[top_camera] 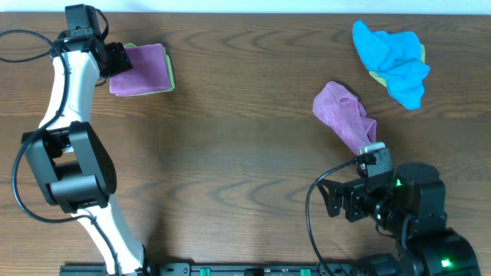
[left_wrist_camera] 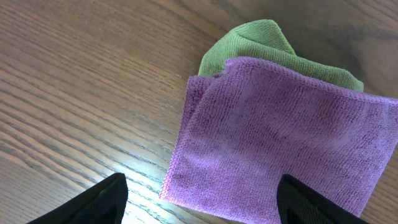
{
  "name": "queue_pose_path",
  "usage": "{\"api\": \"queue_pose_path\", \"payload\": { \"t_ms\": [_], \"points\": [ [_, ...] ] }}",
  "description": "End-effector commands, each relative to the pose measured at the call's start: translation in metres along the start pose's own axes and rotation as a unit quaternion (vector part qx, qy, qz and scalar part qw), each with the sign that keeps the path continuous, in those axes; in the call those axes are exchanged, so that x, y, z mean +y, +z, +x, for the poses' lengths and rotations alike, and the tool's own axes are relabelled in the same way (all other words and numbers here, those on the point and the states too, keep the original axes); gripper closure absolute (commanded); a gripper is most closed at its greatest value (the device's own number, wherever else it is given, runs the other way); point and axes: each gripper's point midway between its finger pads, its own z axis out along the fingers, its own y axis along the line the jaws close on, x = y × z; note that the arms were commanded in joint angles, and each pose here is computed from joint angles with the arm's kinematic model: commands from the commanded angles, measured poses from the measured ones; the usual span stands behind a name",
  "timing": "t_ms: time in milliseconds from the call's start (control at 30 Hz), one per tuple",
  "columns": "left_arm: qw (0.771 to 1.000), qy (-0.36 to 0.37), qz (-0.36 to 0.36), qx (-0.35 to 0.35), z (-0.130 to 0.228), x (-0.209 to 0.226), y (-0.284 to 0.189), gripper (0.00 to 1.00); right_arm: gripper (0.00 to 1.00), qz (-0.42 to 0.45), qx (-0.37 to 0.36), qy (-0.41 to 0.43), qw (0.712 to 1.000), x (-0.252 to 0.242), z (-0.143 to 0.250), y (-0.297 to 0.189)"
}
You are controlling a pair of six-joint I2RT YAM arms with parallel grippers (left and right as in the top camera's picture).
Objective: Fold the cloth
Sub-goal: 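Lower the purple towel flat onto the green towel with the left gripper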
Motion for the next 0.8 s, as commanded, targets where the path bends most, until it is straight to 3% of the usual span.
{"api": "queue_pose_path", "payload": {
  "t_ms": [0,300,500,600,767],
  "points": [
    [1.000,0.004,-0.005,-0.023,-0.015,0.004,-0.016,0.21,0.01,0.000,0.001,0.007,1.000,-0.001,0.001,0.000],
    [0.998,0.001,0.025,-0.062,-0.030,-0.004,-0.064,0.18,0.01,0.000,0.001,0.007,1.000,-0.001,0.001,0.000],
    [0.991,-0.041,0.108,-0.060,-0.035,-0.035,-0.057,0.20,0.01,0.000,0.001,0.007,1.000,-0.001,0.001,0.000],
    [0.989,-0.055,0.127,-0.053,-0.034,-0.049,-0.038,0.27,0.01,0.000,0.001,0.007,1.000,-0.001,0.001,0.000],
    [0.988,-0.052,0.136,-0.042,-0.025,-0.073,-0.003,0.48,0.01,0.000,0.001,0.007,1.000,-0.001,0.001,0.000]
  ]
}}
